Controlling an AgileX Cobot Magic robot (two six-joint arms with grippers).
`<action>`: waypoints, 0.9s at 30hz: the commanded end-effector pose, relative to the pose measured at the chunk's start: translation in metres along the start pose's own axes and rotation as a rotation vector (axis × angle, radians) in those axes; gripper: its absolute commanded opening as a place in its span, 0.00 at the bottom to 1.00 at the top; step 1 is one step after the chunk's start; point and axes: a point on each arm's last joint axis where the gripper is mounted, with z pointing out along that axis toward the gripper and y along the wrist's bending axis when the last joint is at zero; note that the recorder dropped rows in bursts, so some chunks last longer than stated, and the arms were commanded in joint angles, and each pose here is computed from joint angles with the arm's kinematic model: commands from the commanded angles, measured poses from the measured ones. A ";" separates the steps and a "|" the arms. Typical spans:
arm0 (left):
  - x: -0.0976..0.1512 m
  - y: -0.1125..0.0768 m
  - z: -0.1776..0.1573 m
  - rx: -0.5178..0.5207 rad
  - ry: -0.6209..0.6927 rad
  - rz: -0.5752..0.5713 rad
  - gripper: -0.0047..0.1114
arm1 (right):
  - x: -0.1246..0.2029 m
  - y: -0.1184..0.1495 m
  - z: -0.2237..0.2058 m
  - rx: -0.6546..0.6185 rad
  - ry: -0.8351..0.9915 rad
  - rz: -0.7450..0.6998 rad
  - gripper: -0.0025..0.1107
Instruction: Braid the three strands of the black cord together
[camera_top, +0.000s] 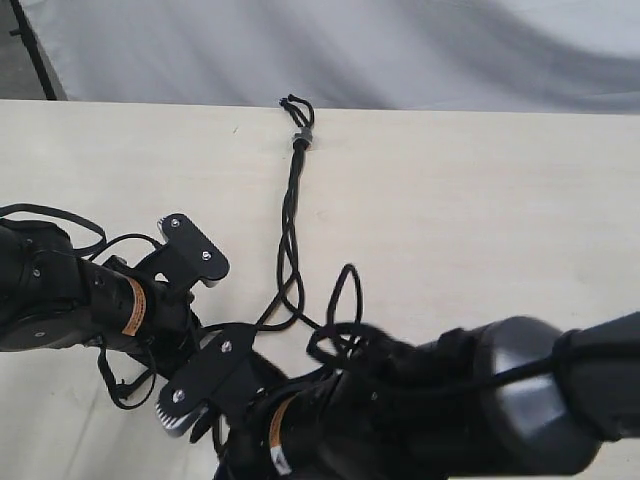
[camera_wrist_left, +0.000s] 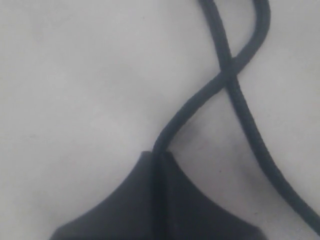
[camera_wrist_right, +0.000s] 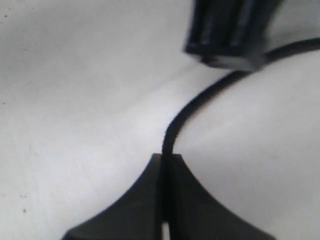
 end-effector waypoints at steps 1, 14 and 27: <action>0.007 0.000 0.002 -0.005 0.043 -0.016 0.04 | -0.012 -0.039 -0.033 0.078 -0.019 0.011 0.02; 0.007 0.000 0.002 -0.005 0.044 -0.022 0.04 | 0.006 -0.181 -0.065 0.336 -0.050 0.360 0.02; 0.007 0.000 0.002 -0.005 0.044 -0.022 0.04 | 0.044 -0.177 -0.017 0.279 0.277 0.427 0.02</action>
